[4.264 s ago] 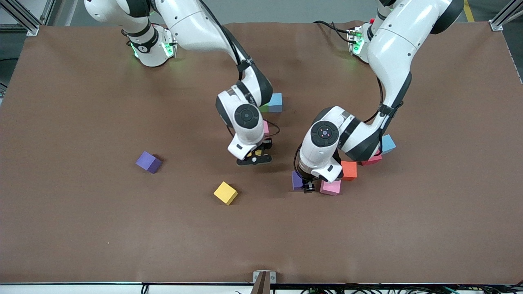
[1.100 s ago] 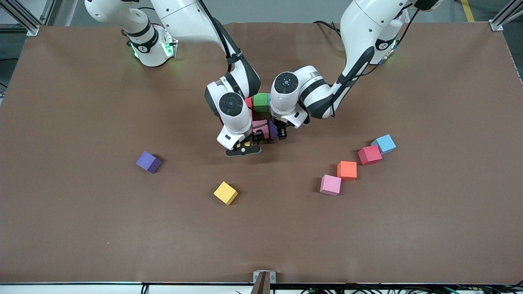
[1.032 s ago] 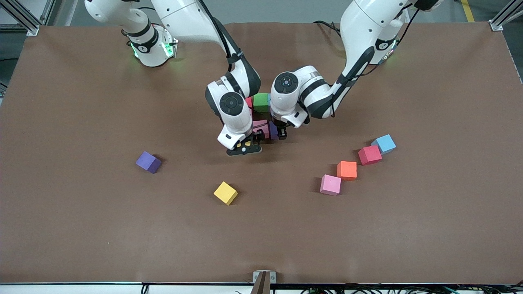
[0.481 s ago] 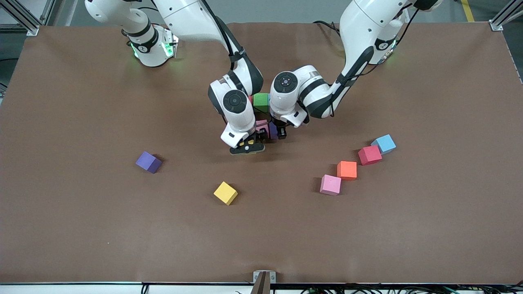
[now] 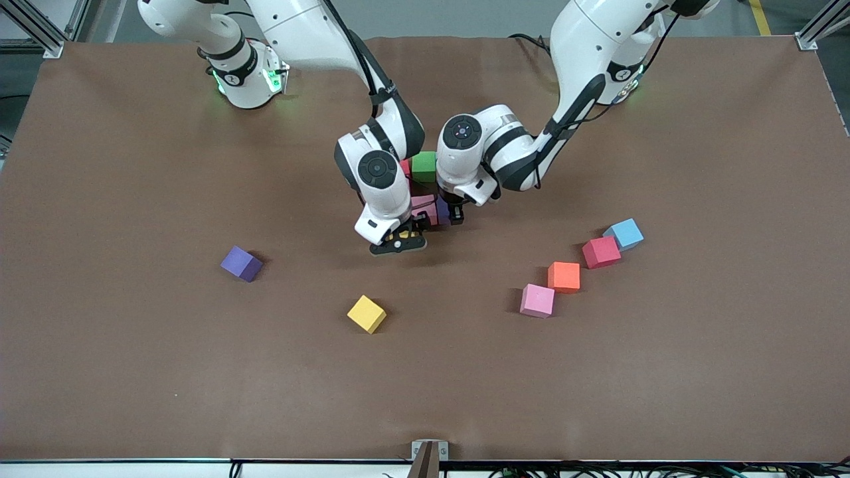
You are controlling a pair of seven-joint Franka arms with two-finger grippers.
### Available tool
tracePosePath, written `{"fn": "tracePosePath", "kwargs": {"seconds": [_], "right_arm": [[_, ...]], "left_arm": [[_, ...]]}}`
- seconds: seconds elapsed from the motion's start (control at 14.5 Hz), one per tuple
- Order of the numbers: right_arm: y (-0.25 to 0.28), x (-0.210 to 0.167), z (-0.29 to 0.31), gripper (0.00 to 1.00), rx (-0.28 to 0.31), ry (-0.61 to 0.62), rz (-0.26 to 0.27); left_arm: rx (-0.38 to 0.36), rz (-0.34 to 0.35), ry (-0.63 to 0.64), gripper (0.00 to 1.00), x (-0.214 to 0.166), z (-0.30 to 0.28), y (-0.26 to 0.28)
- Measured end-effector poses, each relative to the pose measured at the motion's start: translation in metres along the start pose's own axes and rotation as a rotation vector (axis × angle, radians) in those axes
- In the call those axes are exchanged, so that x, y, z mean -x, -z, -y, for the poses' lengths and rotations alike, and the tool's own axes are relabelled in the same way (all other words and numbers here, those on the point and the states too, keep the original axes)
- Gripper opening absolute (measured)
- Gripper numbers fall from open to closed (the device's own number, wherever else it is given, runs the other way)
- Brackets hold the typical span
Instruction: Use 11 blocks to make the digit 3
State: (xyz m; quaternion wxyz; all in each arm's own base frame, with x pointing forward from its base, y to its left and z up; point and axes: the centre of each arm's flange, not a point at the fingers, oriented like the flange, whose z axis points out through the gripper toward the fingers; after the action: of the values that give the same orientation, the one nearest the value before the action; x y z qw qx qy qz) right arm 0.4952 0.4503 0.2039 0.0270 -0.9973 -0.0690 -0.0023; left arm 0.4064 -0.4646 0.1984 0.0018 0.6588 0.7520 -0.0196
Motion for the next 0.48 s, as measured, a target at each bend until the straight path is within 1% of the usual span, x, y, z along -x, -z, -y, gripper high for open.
{"fn": "tracePosePath", "kwargs": {"seconds": [0.21,0.28,0.34,0.48], "right_arm": [[0.0,-0.003,-0.005,1.0,0.004,-0.006,0.002],[0.0,-0.003,-0.006,1.0,0.008,-0.002,0.008],[0.0,-0.002,-0.007,1.0,0.012,0.004,0.018],[-0.001,-0.002,-0.009,1.0,0.017,0.006,0.029]], "left_arm": [[0.0,0.0,0.0,0.59,0.0,0.0,0.0],[-0.002,-0.002,-0.001,0.64,0.0,0.001,-0.001],[-0.009,-0.008,-0.004,0.75,0.0,0.004,-0.005],[-0.017,-0.014,-0.01,0.93,0.001,0.008,-0.01]]}}
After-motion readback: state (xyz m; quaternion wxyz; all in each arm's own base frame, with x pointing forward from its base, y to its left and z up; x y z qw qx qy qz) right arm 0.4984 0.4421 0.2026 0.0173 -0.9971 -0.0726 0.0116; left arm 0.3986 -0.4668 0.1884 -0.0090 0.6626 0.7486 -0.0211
